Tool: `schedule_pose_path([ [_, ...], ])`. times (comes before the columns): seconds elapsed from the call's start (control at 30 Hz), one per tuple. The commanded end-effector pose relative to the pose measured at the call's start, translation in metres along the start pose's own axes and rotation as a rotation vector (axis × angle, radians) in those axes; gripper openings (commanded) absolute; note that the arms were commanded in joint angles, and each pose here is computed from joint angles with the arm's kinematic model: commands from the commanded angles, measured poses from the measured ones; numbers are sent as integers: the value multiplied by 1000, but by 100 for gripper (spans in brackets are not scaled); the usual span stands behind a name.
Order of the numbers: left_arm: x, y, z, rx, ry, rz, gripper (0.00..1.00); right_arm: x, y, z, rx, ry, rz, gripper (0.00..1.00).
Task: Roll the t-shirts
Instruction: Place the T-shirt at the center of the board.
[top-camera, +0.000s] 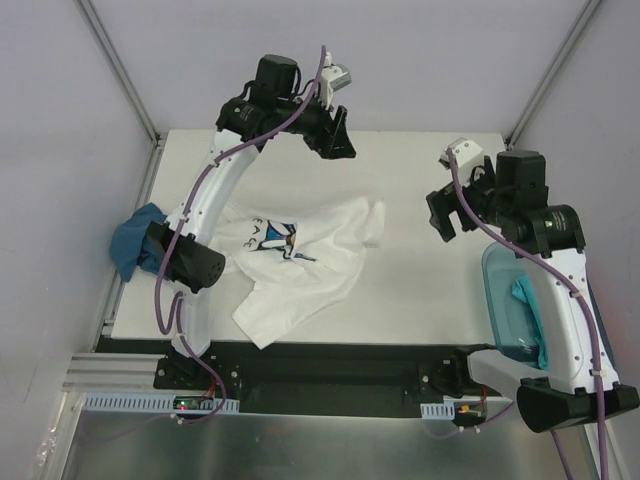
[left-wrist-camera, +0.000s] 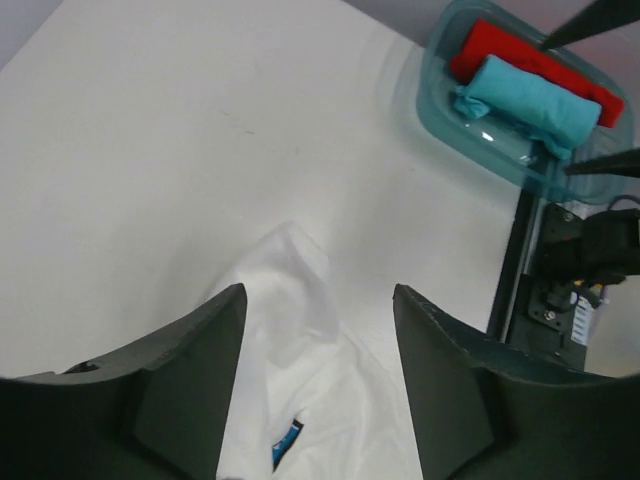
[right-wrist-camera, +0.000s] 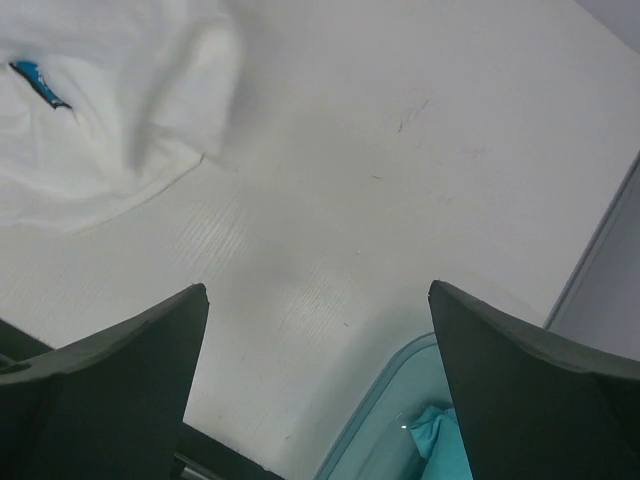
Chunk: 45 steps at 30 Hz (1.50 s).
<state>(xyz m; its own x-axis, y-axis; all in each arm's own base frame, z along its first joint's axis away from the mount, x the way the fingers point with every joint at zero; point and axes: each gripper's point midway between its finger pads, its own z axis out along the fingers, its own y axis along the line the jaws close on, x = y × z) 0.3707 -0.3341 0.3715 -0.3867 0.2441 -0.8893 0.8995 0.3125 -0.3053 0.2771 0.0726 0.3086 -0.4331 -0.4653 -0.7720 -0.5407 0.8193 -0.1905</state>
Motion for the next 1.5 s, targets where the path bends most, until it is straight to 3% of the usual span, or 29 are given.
schedule_pose_path([
  [0.0,-8,54,-7,-237,-40,-19,64,21,30,3,-181,38,-139,97],
  [0.1,8,67,-40,-316,-22,-79,71,29,56,10,-325,37,-305,99],
  [0.27,73,55,-99,-327,83,-196,76,37,95,43,-493,-12,-572,93],
  [0.43,156,53,-155,-431,187,-297,75,49,146,97,-710,-36,-815,75],
  [0.53,191,43,-175,-493,235,-329,75,65,171,129,-823,-19,-919,69],
  [0.87,262,16,-208,-574,234,-508,75,93,207,189,-1013,78,-980,67],
  [1.2,276,13,-221,-609,176,-583,74,115,204,216,-1027,202,-948,63],
  [1.47,275,21,-223,-609,134,-633,74,117,201,228,-1032,272,-934,51],
])
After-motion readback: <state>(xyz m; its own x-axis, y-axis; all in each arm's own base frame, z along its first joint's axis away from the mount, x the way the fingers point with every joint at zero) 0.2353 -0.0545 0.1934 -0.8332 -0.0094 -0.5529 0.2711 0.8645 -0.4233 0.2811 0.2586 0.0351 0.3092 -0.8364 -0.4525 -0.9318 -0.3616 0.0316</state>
